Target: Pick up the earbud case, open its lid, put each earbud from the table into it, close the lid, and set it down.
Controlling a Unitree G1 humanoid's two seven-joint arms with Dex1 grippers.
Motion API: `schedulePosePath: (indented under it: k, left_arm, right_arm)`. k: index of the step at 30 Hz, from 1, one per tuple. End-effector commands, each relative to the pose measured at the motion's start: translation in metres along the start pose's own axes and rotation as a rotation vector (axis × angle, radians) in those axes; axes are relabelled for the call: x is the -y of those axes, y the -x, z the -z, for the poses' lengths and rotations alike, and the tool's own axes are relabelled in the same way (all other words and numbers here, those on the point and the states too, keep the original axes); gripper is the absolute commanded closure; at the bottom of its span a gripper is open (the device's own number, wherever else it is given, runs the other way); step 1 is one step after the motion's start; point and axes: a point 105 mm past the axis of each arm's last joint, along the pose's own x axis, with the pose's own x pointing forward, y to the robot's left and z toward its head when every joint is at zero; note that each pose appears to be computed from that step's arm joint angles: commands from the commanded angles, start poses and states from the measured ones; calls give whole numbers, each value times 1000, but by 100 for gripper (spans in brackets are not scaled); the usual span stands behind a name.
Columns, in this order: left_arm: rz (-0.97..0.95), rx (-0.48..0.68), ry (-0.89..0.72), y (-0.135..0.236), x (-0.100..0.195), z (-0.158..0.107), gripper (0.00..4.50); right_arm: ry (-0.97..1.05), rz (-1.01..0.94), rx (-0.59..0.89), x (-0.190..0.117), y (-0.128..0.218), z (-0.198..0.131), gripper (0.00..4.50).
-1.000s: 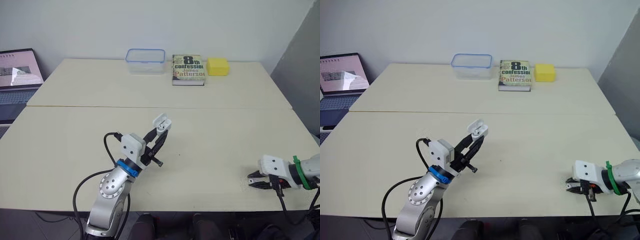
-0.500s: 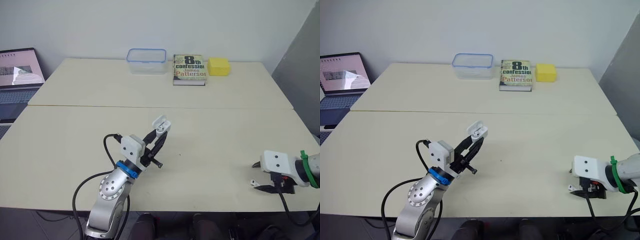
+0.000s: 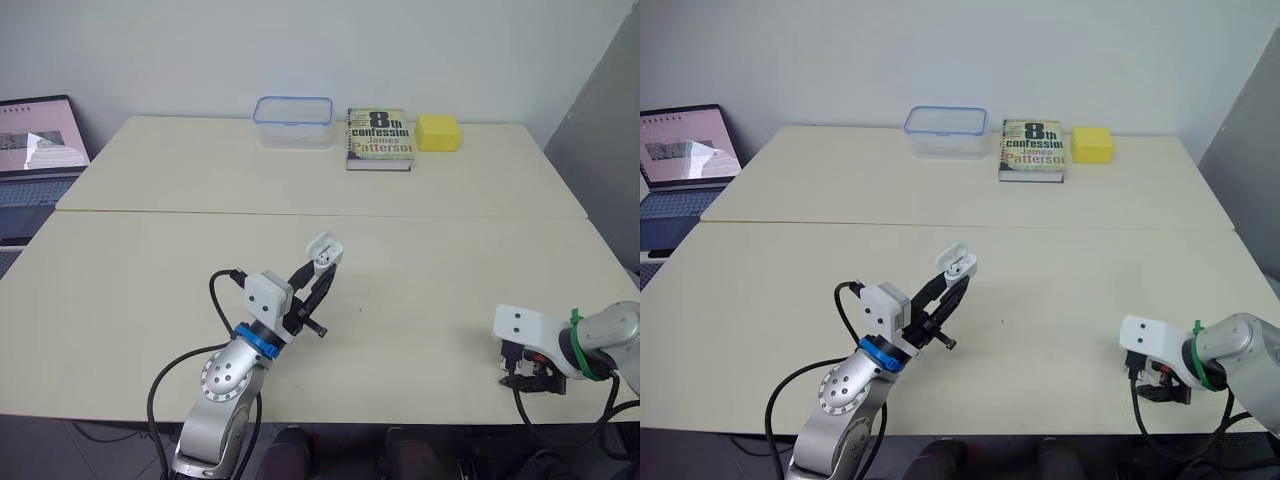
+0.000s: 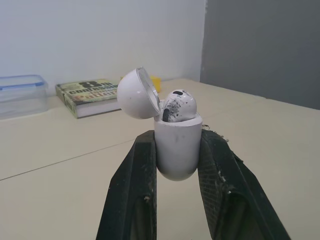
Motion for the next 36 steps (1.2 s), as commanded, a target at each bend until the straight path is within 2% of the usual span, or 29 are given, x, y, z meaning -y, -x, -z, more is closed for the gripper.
schedulePosePath:
  k: [1, 4, 7, 15, 22, 24, 26, 30, 36]
  left_arm:
    - [3, 50, -21, -1, 3, -13, 375]
    - [1, 49, -23, 0, 2, -12, 375]
    - [-2, 48, -24, 0, 2, -12, 375]
    - [-4, 50, -23, 0, 2, -12, 375]
    - [-4, 55, -22, -1, 1, -13, 375]
    - [-4, 58, -22, -2, 1, -13, 375]
    - [-1, 64, -21, -3, 1, -14, 375]
    - [8, 86, -22, -8, 0, -18, 375]
    - [13, 110, -28, -13, 0, -22, 375]
  right_arm:
    - [-31, 1, -21, 2, -3, 5, 101]
    - [-41, -13, -31, 0, -5, 8, 101]
    - [-48, -20, -39, -1, -7, 10, 154]
    - [-53, -30, -38, -2, -4, 10, 413]
    - [21, 26, 61, 10, 13, -15, 414]
    - [77, 50, 154, 15, 22, -36, 414]
    - [118, 79, 313, 21, 33, -66, 414]
    - [148, 148, 725, 30, 61, -138, 414]
    - [118, 223, 1245, 35, 96, -202, 414]
